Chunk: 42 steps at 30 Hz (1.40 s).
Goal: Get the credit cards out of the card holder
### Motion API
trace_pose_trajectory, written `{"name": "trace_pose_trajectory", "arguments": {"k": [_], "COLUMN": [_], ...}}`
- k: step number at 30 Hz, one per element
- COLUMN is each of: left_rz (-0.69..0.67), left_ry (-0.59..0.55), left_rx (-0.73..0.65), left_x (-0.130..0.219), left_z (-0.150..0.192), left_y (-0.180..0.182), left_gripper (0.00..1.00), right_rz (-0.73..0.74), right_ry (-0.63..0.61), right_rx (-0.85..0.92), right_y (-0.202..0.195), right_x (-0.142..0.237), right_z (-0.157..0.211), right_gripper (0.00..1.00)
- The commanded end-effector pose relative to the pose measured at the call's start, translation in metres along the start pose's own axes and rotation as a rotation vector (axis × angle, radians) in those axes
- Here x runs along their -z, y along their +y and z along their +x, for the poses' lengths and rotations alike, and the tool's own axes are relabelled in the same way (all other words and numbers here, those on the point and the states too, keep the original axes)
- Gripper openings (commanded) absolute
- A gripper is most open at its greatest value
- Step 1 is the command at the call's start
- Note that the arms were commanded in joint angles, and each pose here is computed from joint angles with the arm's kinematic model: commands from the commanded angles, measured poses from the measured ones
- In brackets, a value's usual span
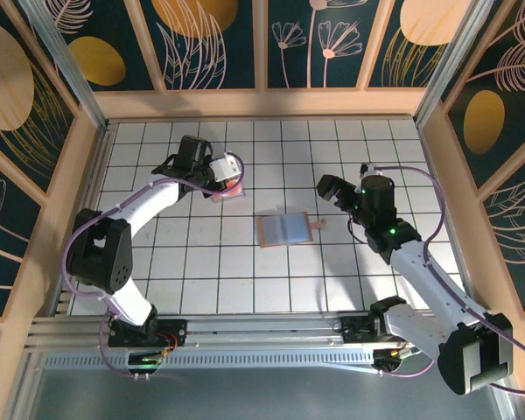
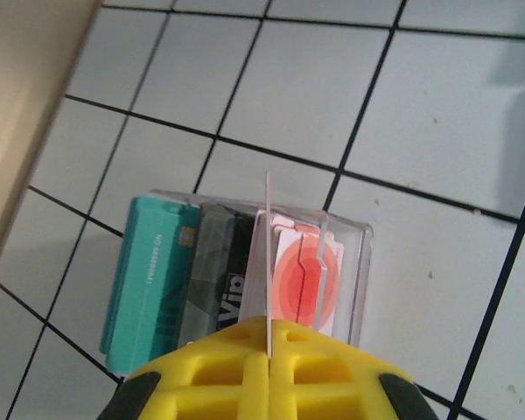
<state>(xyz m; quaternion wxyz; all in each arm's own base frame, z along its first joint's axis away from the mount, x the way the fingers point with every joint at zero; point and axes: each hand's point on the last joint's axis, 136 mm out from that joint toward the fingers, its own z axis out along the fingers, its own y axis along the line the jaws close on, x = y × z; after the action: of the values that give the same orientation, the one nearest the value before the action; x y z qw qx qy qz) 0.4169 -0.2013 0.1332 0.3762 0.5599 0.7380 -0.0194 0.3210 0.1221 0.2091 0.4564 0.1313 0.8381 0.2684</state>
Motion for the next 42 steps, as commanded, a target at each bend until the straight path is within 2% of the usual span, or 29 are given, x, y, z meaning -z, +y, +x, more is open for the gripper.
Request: {"name": "trace_pose_trajectory", "arguments": {"k": [1,30,31,32,33,34,42], "left_rz": [0.095,0.173,0.174,0.173,0.171,0.173,0.173], "left_ry": [0.045,0.197,0.197,0.198,0.196,0.196,0.197], "left_rx": [-0.060,-0.058,-0.057,-0.052,-0.052,-0.049,-0.040], "left_x": [-0.011,-0.045,-0.045,-0.044,-0.044,-0.043,-0.034], "left_z": [0.014,0.047,0.047,0.047,0.046,0.045,0.040], "left_y": [-0.010,-0.007,-0.007,-0.007,-0.006,-0.006,-0.004], "left_gripper": [0.00,0.00,0.01,0.06,0.19,0.26,0.27], "right_rz": [0.024,0.018,0.017,0.016,0.016,0.014,0.013], "right_ry": [-0.061,-0.053,-0.053,-0.055,-0.055,-0.056,-0.060], "right_rx": [-0.008,-0.034,-0.036,-0.036,-0.035,-0.035,-0.036], "right_y": [0.002,0.001,0.001,0.001,0.001,0.001,0.001], "right_x": [0.008,0.008,0.008,0.008,0.008,0.008,0.008], "right_z": [-0.019,-0.015,-0.015,-0.016,-0.015,-0.015,-0.017], "right_gripper": [0.99,0.99,0.99,0.99,0.99,0.99,0.99]}}
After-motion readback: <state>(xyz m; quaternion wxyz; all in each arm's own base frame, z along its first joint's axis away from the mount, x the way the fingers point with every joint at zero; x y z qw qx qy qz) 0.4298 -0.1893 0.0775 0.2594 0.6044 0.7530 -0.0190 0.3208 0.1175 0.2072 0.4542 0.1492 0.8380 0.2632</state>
